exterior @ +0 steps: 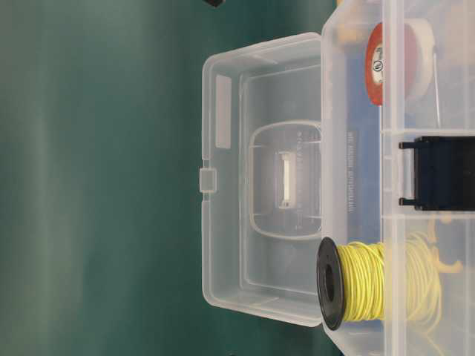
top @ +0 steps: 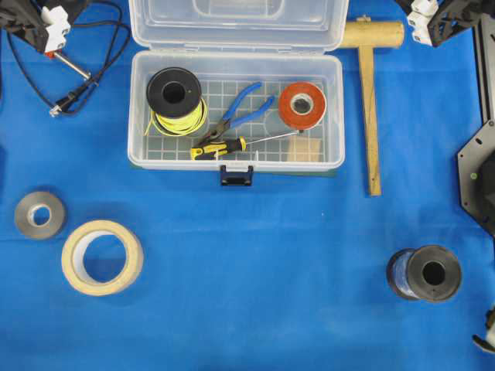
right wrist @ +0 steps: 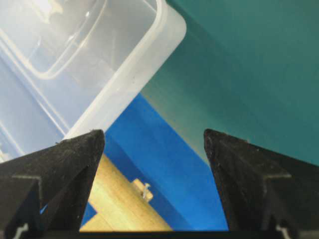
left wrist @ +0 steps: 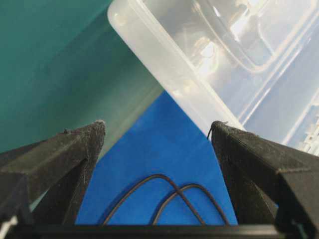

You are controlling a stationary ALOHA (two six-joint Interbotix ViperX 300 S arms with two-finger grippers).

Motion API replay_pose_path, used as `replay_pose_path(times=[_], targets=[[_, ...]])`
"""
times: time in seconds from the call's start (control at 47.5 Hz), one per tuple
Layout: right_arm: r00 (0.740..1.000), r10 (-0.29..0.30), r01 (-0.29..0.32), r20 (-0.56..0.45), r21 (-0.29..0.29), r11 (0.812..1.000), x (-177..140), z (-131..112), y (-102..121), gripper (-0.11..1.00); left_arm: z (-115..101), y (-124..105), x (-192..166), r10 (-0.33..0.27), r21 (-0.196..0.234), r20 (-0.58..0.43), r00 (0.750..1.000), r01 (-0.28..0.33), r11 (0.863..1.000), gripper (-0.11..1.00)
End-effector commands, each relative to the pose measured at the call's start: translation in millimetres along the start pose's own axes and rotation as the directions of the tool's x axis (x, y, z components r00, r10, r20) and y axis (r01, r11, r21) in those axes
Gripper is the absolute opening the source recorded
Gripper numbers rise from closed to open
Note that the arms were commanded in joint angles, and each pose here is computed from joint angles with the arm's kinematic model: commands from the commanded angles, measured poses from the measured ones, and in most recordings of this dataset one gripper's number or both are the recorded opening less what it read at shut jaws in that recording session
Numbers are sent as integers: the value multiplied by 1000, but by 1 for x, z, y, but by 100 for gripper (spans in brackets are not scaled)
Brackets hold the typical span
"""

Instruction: Open the tool box with both arms.

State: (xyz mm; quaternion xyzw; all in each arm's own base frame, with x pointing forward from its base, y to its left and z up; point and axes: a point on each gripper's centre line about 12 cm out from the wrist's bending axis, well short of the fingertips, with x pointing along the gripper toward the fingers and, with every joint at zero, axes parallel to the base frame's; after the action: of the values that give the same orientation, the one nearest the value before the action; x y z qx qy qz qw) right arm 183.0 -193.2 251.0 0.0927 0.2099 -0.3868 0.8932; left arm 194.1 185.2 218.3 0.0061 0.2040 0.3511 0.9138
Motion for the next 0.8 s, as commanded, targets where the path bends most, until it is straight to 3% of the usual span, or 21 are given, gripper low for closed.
replay_pose_path(times=[0.0,0.126,0.232,0.358,0.484,0.569,0.779], targets=[[1000,-2,2,23,6,1000,-1,7,-1,81,7,2,-1,5,-5,24,1000,-5,1000,91],[1000,24,-25,15,4,1000,2,7,7,81,8,-4,0,-15,-8,26,1000,15,1000,91],[996,89,-89,8,-22,996,0,5,27,81,8,-16,-3,-55,-7,29,998,55,998,91],[982,188,-187,0,-60,980,-7,0,55,81,7,-41,-12,-146,10,31,989,145,989,91],[954,298,-298,-16,-111,948,-17,-5,87,81,8,-73,-27,-268,58,49,962,265,962,91],[932,361,-362,-31,-141,922,-23,-10,106,81,7,-96,-40,-361,95,60,931,354,930,91],[850,522,-524,-72,-220,823,-48,-22,153,81,6,-136,-66,-523,137,73,849,511,849,91]])
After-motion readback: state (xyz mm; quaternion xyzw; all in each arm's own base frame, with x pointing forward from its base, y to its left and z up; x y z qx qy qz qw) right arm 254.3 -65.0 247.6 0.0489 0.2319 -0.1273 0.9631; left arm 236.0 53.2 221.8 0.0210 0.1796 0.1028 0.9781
